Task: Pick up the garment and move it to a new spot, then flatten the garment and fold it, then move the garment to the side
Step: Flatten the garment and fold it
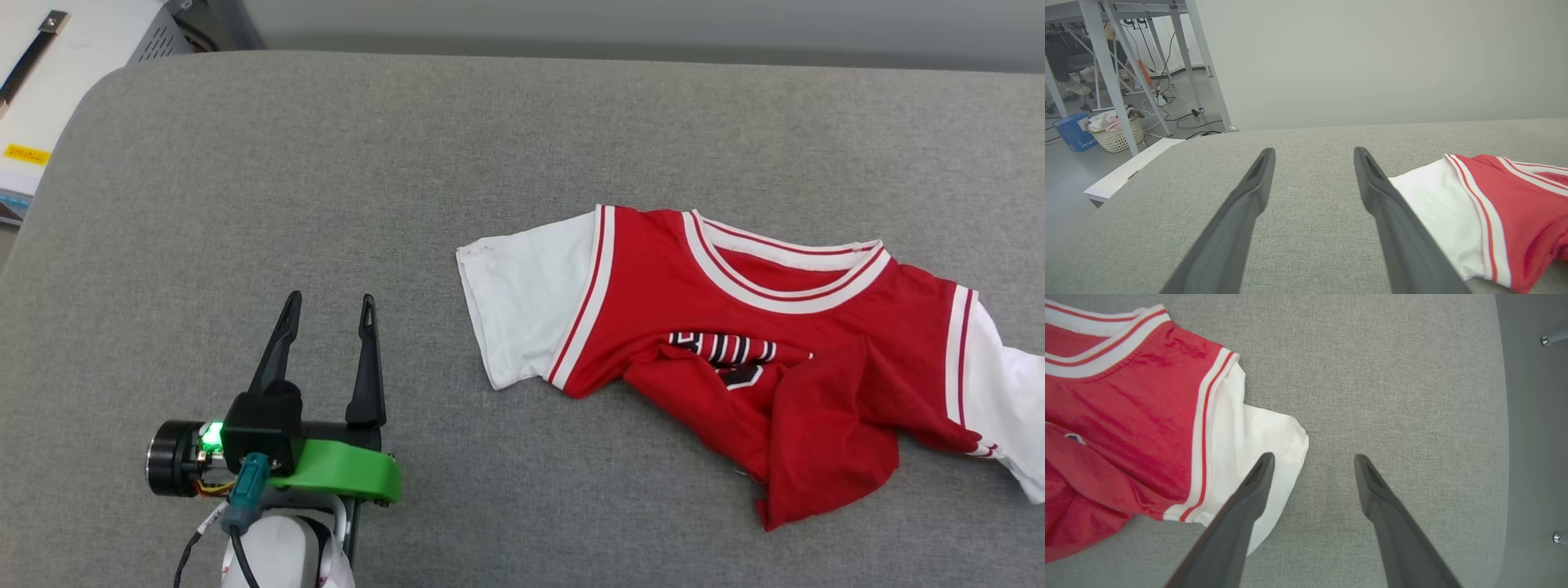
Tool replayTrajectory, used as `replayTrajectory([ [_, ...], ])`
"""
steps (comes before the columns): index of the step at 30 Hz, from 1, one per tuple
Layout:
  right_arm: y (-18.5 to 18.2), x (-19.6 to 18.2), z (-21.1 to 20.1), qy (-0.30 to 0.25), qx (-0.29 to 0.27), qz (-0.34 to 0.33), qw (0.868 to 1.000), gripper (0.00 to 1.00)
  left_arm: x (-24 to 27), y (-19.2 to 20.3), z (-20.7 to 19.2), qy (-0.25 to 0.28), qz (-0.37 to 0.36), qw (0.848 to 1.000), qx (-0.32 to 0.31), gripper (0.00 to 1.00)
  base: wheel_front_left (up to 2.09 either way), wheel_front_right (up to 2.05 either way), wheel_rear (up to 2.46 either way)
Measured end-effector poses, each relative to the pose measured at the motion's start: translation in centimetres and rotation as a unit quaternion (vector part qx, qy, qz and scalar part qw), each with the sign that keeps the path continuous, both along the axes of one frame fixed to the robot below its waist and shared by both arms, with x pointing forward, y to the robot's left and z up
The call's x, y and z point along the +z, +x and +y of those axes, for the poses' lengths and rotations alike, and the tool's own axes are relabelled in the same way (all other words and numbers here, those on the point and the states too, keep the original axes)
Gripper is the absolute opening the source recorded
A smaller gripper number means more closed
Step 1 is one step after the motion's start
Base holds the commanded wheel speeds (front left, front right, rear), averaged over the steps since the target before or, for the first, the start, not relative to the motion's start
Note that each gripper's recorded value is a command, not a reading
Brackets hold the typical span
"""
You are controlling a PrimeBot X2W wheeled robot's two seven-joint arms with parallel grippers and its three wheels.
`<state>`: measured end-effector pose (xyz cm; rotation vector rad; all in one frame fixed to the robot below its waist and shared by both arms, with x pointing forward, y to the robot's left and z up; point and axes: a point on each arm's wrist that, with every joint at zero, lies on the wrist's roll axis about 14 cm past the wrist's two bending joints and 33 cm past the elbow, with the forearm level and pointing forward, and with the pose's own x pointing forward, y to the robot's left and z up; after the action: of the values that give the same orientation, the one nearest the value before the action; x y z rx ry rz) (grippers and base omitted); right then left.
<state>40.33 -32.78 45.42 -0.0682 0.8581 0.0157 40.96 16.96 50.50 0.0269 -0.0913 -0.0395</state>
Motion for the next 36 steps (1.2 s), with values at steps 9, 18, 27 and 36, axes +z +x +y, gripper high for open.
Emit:
replayTrajectory([
  [9,1.7,-5.1,1.0,0.009,0.002,0.083,0.996,1.0,-1.5,1.1,0.5,0.002,0.018,1.0,0.007,1.0,0.0,0.0,0.0],
  [18,1.1,-10.2,1.5,-0.003,0.019,0.149,0.989,0.36,-2.8,1.8,1.1,0.008,0.033,0.999,0.015,1.0,0.0,0.0,0.0],
  [27,4.6,-4.4,1.1,0.013,0.009,-0.052,0.999,0.0,-0.9,1.4,1.0,0.007,0.01,1.0,0.013,1.0,0.0,0.0,0.0],
  [36,4.9,4.5,-0.6,-0.008,0.007,-0.228,0.974,0.0,2.8,2.4,0.7,0.029,-0.041,0.998,-0.023,1.0,0.0,0.0,0.0],
])
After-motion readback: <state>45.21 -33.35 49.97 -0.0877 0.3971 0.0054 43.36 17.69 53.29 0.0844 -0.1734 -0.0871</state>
